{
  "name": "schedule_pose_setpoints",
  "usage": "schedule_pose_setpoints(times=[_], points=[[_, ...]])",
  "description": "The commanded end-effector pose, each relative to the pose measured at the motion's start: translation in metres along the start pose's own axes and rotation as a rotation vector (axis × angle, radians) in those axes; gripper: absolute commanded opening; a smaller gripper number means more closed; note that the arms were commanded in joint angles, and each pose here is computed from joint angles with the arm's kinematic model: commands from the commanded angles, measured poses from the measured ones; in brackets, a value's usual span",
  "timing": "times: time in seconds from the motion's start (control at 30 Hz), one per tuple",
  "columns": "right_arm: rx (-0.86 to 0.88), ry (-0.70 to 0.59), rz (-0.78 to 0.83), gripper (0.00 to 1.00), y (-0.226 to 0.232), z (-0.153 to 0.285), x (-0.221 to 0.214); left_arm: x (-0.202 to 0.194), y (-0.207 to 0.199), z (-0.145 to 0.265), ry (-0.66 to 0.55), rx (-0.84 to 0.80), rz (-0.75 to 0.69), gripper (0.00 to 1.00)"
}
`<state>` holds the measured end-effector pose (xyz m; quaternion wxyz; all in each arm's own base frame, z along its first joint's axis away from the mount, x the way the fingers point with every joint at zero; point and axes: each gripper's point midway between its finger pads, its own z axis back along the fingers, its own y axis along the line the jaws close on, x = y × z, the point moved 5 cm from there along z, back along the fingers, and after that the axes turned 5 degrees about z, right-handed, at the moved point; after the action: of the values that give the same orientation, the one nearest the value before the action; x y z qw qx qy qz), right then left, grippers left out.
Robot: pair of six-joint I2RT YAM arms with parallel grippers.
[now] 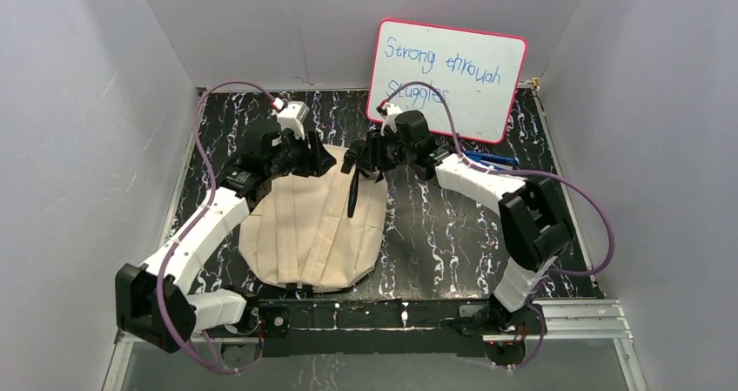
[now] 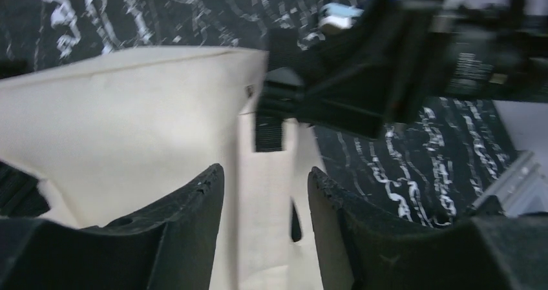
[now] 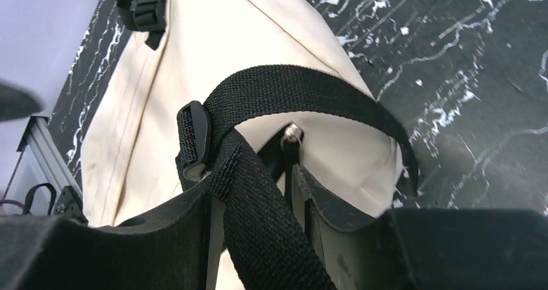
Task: Pack the student bag
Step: Zip the student bag at the center of the board.
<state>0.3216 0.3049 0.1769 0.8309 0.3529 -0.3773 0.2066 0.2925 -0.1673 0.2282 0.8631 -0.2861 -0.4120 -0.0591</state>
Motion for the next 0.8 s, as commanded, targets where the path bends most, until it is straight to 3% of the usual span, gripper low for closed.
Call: schedule_pose_setpoints(times=[0.0, 0.17, 0.37, 0.53, 0.77], points=[[0.104, -0.054, 0.056, 0.48, 0.011, -0.012, 0.035, 0.001, -0.033, 0.014, -0.016, -0.226, -0.033, 0.44], [0.237, 0.017, 0.068, 0.45, 0.017, -0.041, 0.034, -0.027, -0.027, 0.001, 0.075, -0.232, -0.001, 0.32], [0.255, 0.036, 0.051, 0.42, 0.012, -0.058, 0.032, -0.045, -0.015, -0.017, 0.112, -0.183, 0.021, 0.28], [0.243, 0.025, 0.049, 0.45, 0.017, -0.044, 0.033, -0.056, 0.014, -0.038, 0.139, 0.010, 0.080, 0.18], [0.274, 0.037, 0.040, 0.50, 0.030, -0.007, 0.024, -0.072, 0.041, -0.052, 0.191, 0.183, 0.116, 0.16]])
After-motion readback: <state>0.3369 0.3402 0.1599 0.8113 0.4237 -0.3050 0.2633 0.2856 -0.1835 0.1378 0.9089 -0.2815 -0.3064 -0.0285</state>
